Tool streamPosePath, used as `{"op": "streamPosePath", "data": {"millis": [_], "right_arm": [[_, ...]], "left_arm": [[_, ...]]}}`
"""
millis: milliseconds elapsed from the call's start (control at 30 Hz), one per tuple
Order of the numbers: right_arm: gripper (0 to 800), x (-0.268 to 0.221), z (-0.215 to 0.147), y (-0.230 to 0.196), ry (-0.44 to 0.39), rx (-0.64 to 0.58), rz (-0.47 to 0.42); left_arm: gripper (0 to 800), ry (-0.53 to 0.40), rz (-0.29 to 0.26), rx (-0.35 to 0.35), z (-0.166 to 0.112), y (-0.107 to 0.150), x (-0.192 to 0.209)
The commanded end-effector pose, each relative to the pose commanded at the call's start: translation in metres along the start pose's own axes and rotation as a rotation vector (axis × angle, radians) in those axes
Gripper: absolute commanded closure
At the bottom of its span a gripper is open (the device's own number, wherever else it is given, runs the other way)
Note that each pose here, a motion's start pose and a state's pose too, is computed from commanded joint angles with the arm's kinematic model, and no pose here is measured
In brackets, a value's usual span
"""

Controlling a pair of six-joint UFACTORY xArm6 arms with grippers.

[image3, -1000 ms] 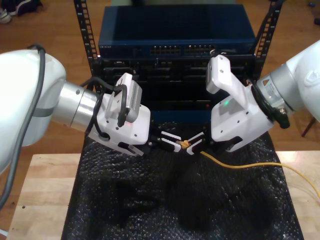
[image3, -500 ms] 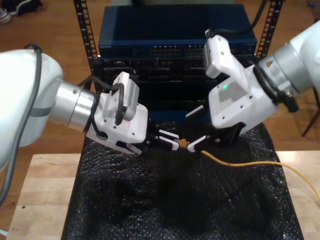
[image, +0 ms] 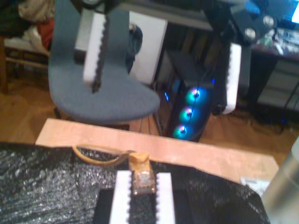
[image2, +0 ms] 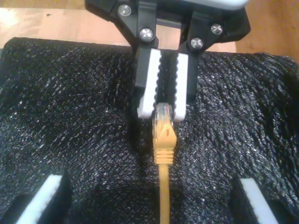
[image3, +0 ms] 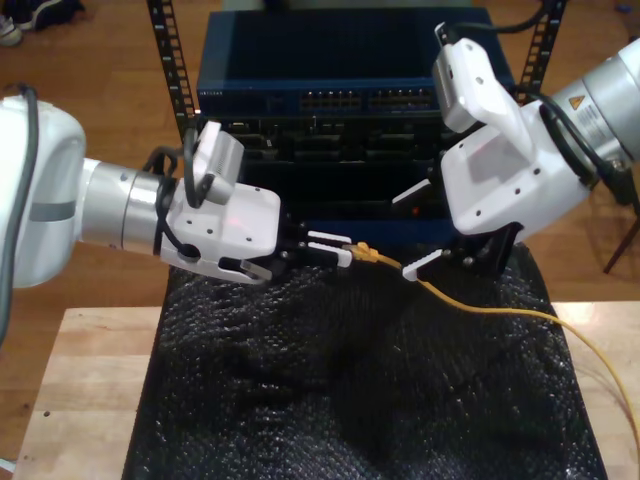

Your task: Grab the cable and plug it in

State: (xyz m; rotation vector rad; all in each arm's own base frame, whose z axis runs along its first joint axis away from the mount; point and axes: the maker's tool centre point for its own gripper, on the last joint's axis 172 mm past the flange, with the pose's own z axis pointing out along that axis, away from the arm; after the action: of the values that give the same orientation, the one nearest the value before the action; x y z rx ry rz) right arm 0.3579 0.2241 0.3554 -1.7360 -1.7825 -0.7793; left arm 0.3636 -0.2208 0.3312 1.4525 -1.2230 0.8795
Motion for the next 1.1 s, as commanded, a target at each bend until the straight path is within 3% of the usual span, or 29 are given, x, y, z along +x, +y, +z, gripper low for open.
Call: {"op": "streamPosePath", "data": {"millis": [233, 500, 600, 1100], "right_arm": [[7, 0.014, -0.013, -0.009, 0.006, -0.035, -0.12], [8, 0.027, -0.019, -0.02, 0.009, -0.051, -0.214], [8, 0.034, -0.019, -0.025, 0.012, -0.055, -0.237], [8, 0.064, 0.016, -0.018, -0.003, -0.154, -0.443]], "left_arm": [[797, 0.039, -0.095, -0.08, 0.007, 0.012, -0.002], [793, 0.165, -0.168, -0.107, -0.021, 0.005, 0.001], [793, 0.206, -0.196, -0.147, -0.028, 0.009, 0.001], [793, 0.321, -0.26, -0.258, -0.036, 0.028, 0.019]]}}
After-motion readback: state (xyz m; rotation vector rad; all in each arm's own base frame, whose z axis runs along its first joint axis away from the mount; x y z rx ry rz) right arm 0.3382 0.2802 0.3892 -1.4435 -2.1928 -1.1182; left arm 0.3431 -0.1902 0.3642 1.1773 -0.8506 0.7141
